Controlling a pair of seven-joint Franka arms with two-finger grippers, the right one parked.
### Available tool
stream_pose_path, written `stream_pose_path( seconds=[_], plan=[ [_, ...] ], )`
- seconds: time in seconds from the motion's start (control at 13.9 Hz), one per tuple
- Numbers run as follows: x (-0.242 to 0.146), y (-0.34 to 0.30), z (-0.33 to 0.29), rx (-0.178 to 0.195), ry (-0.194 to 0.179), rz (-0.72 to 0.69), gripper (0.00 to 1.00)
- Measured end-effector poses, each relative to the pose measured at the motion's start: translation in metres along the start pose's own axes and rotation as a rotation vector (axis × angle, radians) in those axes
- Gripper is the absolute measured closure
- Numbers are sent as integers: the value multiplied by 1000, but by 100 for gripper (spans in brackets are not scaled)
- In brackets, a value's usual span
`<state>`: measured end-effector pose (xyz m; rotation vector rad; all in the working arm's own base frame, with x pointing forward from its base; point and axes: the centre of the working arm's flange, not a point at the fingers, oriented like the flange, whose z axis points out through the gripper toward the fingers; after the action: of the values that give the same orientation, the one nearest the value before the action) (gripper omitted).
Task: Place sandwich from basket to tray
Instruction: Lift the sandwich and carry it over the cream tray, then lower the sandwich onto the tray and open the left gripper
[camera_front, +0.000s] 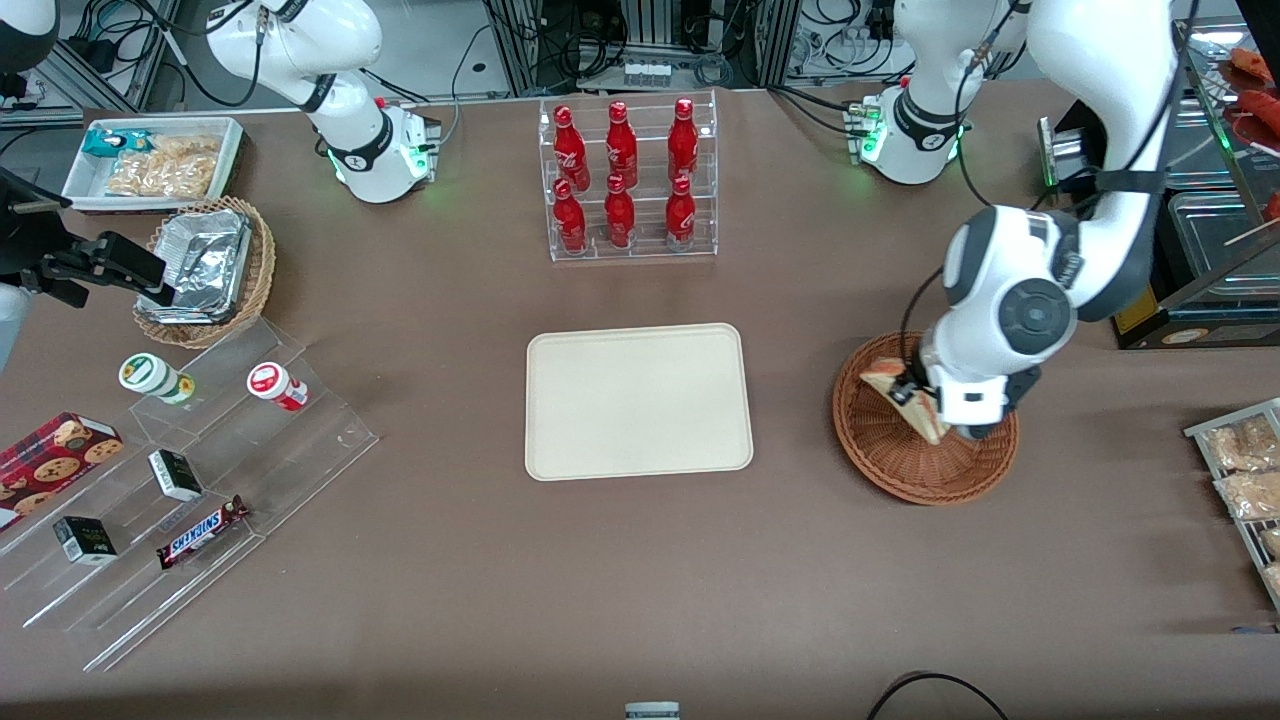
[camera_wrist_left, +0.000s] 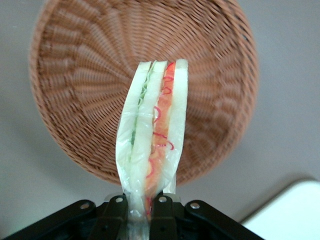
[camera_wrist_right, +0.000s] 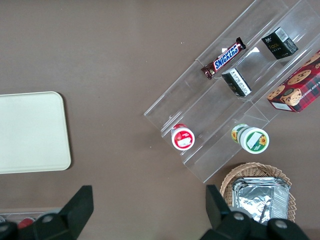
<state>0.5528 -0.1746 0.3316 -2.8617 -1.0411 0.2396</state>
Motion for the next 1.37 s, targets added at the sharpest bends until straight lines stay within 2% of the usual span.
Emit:
stream_pose_path(
  seconds=[0.43, 0.86, 1.37],
  plan=[
    [-86, 77, 3, 2, 14, 348, 85],
    [-165, 150, 3, -41, 25, 447, 85],
    [-250, 215, 44, -42, 18, 477, 85]
  ],
)
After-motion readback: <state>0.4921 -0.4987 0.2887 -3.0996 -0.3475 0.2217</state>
